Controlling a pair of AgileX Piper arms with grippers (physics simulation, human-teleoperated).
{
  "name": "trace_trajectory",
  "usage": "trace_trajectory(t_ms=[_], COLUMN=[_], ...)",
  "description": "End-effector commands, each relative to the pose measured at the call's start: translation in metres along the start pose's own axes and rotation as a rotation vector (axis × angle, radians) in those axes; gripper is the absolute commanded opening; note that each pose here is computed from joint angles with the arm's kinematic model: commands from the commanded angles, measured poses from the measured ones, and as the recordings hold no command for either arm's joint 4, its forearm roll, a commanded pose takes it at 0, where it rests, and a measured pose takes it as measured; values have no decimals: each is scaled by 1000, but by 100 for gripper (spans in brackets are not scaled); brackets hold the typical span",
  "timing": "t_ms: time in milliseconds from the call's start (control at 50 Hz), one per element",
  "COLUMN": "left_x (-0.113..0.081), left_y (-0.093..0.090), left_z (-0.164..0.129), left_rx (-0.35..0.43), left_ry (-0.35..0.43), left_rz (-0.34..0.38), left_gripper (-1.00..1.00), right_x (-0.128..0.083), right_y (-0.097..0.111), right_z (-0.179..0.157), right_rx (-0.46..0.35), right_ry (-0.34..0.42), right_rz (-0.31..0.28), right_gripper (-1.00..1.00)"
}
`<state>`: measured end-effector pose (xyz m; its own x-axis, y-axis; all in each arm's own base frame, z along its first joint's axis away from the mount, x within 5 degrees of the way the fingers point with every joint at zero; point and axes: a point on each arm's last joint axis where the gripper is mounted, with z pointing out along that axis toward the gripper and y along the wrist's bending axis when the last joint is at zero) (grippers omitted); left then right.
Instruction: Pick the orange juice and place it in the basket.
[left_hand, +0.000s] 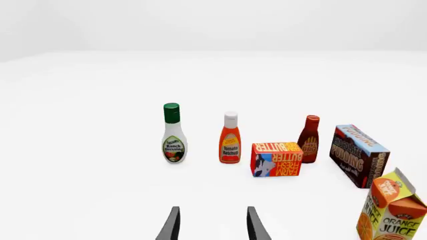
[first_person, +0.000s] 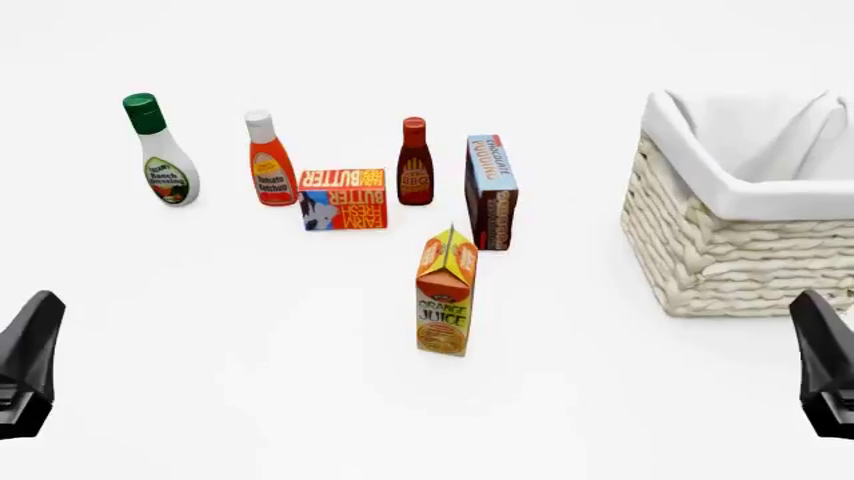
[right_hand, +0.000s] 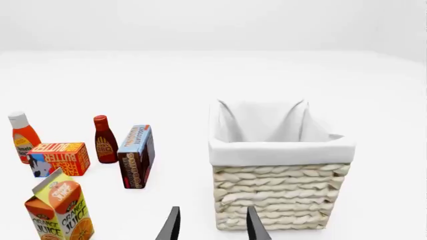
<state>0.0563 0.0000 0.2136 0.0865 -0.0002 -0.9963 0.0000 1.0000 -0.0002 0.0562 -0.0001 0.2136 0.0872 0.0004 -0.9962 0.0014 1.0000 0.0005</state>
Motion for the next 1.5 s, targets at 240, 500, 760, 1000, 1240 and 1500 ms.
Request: trace_trajectory(t_ms=[240, 500, 760, 1000, 1240, 1500], left_x=[0, -1, -1, -1, -1, -1], left_y=[0, 1, 1, 1, 1, 1], left_z=[1, 2, 3, 3, 2, 2], left_rx=[-4, -18, -17, -17, -16, -16], left_ry=[3, 0, 0, 0, -1, -1], left_rz=[-2, 3, 3, 3, 3, 3], left_gripper=[100, 100, 100, 100, 100, 100], right_x=[-1, -2, -14, -50, -56, -62], right_y=[-1, -1, -1, 1, 3, 9], right_z=[0, 0, -1, 8, 23, 34], right_rx=[13, 13, 18, -18, -24, -66], right_ry=[0, -4, -27, 17, 131, 231], right_rz=[-20, -25, 44, 141, 215, 299], right_gripper=[100, 100, 100, 100, 100, 100])
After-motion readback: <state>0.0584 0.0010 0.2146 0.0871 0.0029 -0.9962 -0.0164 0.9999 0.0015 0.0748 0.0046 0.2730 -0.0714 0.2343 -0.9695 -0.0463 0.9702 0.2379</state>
